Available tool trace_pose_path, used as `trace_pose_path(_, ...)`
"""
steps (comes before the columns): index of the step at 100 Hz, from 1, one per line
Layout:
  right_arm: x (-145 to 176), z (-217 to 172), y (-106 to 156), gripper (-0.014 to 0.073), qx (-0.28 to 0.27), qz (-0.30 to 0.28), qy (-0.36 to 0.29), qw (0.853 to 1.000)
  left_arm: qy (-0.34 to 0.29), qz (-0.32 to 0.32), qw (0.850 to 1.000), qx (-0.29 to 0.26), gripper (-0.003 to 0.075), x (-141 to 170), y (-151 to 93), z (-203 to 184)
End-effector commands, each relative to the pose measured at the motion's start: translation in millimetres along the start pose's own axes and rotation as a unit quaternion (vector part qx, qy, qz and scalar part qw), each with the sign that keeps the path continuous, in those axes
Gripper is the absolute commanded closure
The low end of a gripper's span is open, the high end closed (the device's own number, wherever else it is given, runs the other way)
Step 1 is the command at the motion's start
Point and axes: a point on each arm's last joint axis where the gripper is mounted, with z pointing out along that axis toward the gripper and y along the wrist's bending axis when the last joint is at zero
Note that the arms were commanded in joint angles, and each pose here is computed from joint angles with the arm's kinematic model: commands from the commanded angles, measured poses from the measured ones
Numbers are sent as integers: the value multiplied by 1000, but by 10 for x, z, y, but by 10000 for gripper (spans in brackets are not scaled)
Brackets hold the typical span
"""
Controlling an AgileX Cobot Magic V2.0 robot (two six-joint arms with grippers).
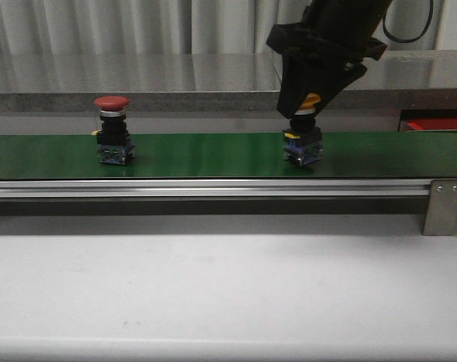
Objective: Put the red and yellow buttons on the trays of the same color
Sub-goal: 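Lower the right gripper onto the yellow button and grasp it, then carry the yellow button into the yellow tray and open the right gripper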
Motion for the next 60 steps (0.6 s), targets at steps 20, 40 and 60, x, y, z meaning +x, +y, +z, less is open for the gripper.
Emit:
trace_pose_path(20,-8,-895,34,508,44,-4,-127,991,-42,-8,999,3,741,-124,-9,-33)
trace_pose_path(40,298,-1156,-298,508,81,53,-136,986,-42,-8,999,3,741,-124,-9,-33)
trace_pose_path(60,577,-1362,-738,508,124,126,-148,973,-42,-8,999,3,741,-124,-9,-33)
